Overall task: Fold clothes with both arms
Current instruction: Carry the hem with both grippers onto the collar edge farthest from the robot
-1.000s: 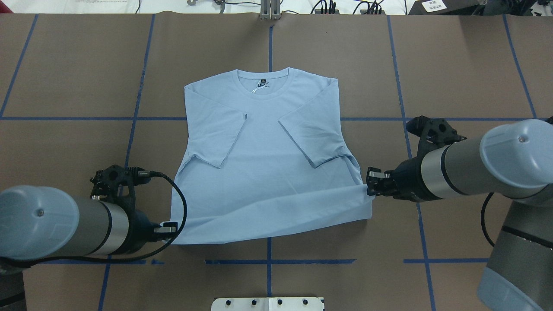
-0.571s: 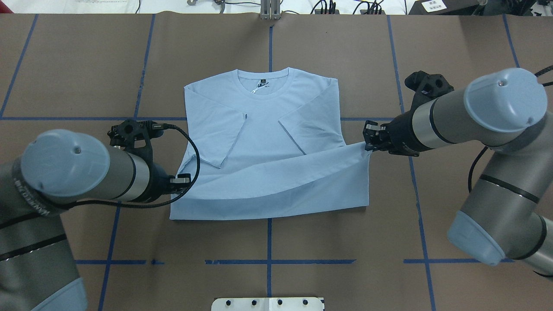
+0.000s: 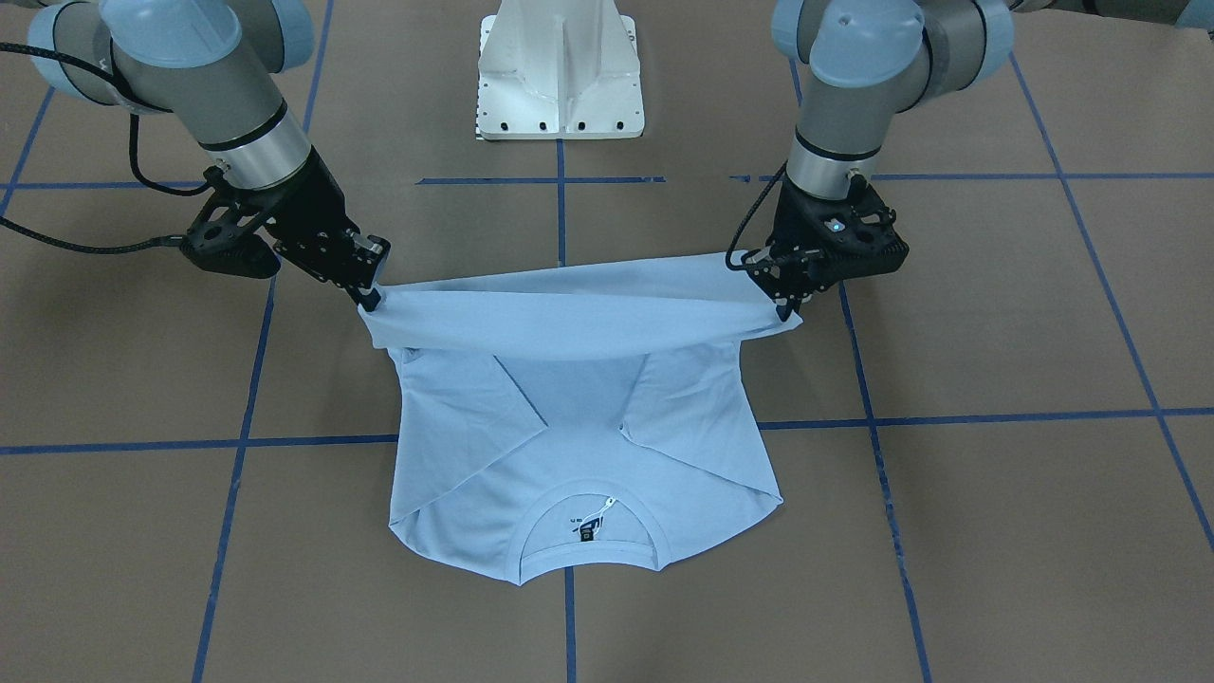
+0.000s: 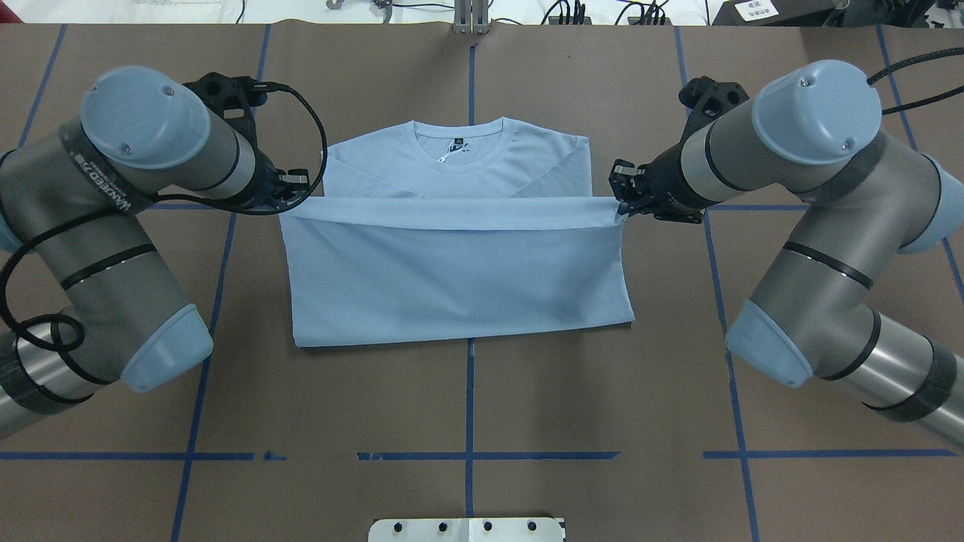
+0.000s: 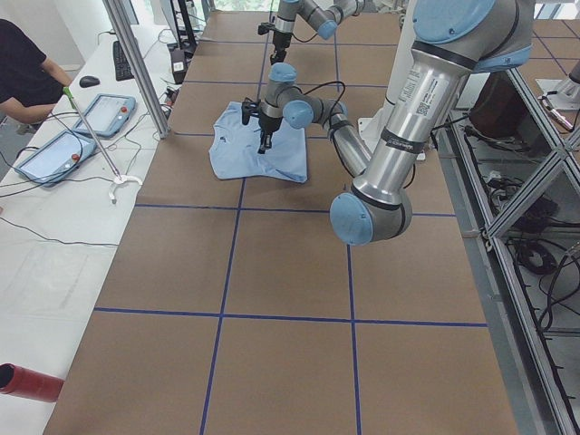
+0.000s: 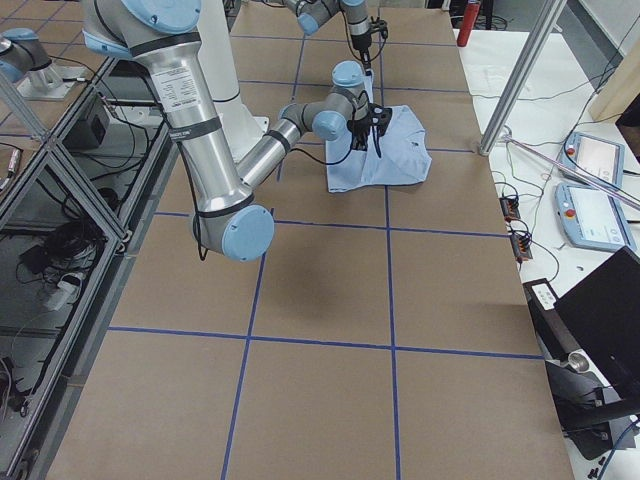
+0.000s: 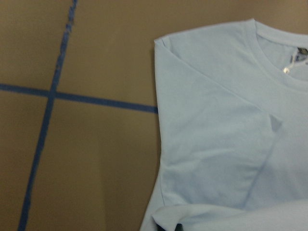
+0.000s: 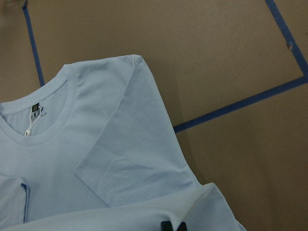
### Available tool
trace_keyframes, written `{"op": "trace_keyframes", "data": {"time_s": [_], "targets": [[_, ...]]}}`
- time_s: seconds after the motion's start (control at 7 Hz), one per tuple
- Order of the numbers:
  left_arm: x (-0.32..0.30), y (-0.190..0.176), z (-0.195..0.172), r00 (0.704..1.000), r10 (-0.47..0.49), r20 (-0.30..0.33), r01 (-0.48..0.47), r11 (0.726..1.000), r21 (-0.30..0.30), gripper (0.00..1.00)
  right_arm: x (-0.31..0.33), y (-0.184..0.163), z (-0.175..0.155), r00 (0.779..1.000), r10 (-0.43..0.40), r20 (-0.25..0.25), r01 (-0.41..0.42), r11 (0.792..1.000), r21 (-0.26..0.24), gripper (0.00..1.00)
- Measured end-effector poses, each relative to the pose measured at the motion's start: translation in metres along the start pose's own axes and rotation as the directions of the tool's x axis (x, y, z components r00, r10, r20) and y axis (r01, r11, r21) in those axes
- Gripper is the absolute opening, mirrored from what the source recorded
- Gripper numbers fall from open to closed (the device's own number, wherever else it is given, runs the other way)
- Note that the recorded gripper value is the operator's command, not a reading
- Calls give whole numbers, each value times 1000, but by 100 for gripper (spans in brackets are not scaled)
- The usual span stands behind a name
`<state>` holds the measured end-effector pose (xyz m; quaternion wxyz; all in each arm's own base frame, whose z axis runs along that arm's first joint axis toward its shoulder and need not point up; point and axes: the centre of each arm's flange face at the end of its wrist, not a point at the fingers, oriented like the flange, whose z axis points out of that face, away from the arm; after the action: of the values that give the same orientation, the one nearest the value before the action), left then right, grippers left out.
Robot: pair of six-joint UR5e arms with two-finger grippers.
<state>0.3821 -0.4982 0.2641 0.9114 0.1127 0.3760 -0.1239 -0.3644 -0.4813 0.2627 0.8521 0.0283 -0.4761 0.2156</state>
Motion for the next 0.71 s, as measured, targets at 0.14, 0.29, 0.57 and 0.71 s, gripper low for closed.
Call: {"op": "trace_keyframes", "data": {"time_s": [0.14, 0.29, 0.57, 0.71], "targets": [[2, -11, 7, 1000, 2, 4, -2, 1000, 8, 0, -14, -22, 10, 1000, 19, -10, -19, 1000, 21, 0], [6, -18, 18, 1000, 3, -2, -3, 1000, 13, 0, -33, -46, 26, 999, 33, -13, -33, 999, 38, 0], [12, -29, 44, 1000, 4, -17, -3, 1000, 22, 0, -42, -84, 64, 999, 26, 38, -28, 997, 66, 0], [17, -34, 53, 1000, 1, -23, -1, 1000, 25, 0, -42, -98, 76, 998, 27, 48, -30, 997, 75, 0]]}}
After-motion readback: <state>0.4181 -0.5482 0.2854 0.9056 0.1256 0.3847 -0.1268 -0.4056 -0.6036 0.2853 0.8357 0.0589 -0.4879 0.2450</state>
